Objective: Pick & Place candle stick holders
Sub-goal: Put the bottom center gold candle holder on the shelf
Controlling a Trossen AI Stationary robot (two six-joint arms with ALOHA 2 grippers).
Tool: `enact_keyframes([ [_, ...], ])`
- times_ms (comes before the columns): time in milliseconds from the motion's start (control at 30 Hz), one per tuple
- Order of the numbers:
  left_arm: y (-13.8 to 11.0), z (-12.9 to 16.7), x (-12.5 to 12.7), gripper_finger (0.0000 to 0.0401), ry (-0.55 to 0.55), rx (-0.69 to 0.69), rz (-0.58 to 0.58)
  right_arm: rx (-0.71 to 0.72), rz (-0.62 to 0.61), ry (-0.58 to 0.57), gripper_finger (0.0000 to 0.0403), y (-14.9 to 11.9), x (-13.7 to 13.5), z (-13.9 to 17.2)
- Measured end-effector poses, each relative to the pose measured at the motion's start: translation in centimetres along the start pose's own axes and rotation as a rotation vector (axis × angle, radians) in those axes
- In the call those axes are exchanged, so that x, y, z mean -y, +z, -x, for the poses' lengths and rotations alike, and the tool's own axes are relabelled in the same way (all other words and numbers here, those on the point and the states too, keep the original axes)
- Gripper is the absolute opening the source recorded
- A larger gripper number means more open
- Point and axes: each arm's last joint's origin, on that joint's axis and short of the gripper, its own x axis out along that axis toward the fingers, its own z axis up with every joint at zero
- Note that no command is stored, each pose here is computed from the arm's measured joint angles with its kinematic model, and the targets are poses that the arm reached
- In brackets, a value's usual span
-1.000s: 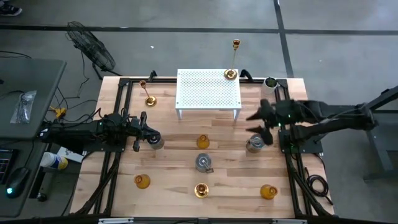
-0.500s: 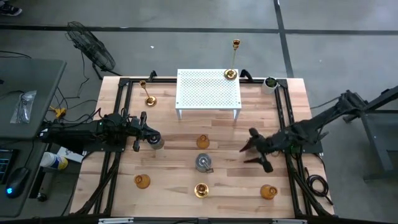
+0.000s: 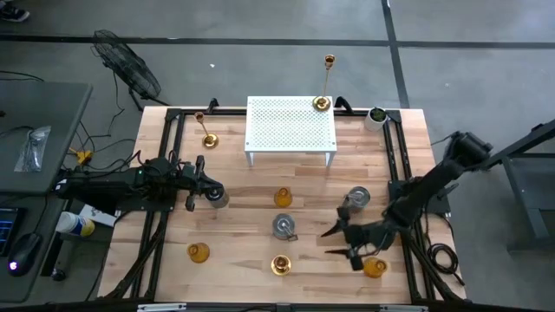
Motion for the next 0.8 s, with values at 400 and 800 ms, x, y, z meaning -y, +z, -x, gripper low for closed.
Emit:
enact_keyframes([
  [400,0.0,0.0,0.0,0.0,0.0,0.0,0.0,0.106,-0.026,-0.126,0.0221,-0.2,-4.5,-6.5],
  [800,0.0,0.0,0.0,0.0,0.0,0.0,0.0,0.146,-0.039,-0.243,0.0221,-0.4,-6.7,-10.7],
])
